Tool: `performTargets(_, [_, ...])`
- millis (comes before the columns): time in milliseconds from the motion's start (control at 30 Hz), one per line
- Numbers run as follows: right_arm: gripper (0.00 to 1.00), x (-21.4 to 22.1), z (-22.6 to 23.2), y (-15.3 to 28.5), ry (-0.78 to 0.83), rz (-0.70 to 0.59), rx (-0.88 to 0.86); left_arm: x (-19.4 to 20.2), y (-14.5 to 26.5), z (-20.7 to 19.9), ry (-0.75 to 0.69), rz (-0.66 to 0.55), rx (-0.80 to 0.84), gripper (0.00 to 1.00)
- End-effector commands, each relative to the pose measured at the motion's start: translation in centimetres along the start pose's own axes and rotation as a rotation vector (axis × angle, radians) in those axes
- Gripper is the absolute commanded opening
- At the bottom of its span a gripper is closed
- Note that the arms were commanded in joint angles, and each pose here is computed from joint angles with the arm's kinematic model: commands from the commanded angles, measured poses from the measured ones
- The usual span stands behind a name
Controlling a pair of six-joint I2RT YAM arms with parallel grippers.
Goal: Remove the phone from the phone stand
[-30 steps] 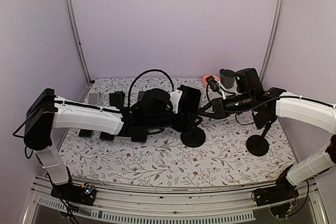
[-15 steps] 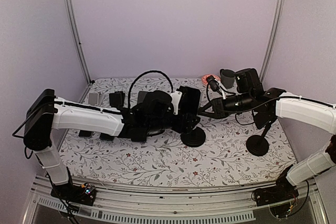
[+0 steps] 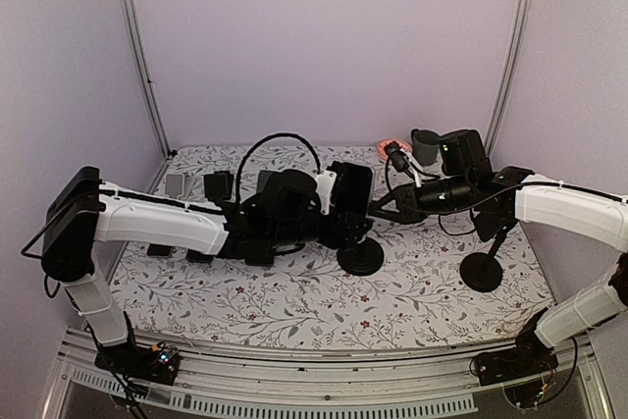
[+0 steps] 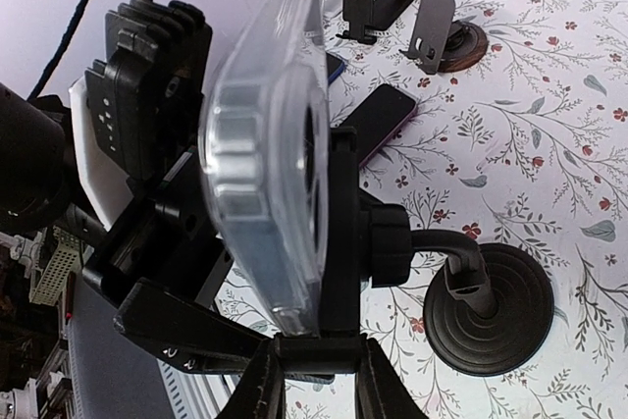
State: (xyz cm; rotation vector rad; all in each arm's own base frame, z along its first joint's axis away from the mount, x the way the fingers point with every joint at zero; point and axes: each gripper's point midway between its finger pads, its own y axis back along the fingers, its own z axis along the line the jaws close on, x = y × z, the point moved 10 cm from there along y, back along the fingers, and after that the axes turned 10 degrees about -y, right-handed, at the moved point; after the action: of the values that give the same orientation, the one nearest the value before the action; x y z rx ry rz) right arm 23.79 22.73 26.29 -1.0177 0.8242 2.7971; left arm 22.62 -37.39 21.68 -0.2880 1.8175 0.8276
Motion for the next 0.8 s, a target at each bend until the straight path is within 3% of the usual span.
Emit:
performTargets(0, [0.00, 1.4, 0.6, 1.1, -0.020, 0.052, -0.021, 1.0, 0.7, 6.1, 0.087, 0.063, -0.275, 0.45])
performTargets(433, [0.00, 1.6, 0.2, 1.7, -0.022, 0.047, 0.008, 0.5, 1.4, 7.7, 0.073, 0.041, -0.245, 0.39])
performTargets(767, [0.00, 0.6, 0.1, 1.2, -0.019, 0.012, 0.019, -1.4, 1.3, 2.5, -0.080, -0.084, 0.168, 0.36])
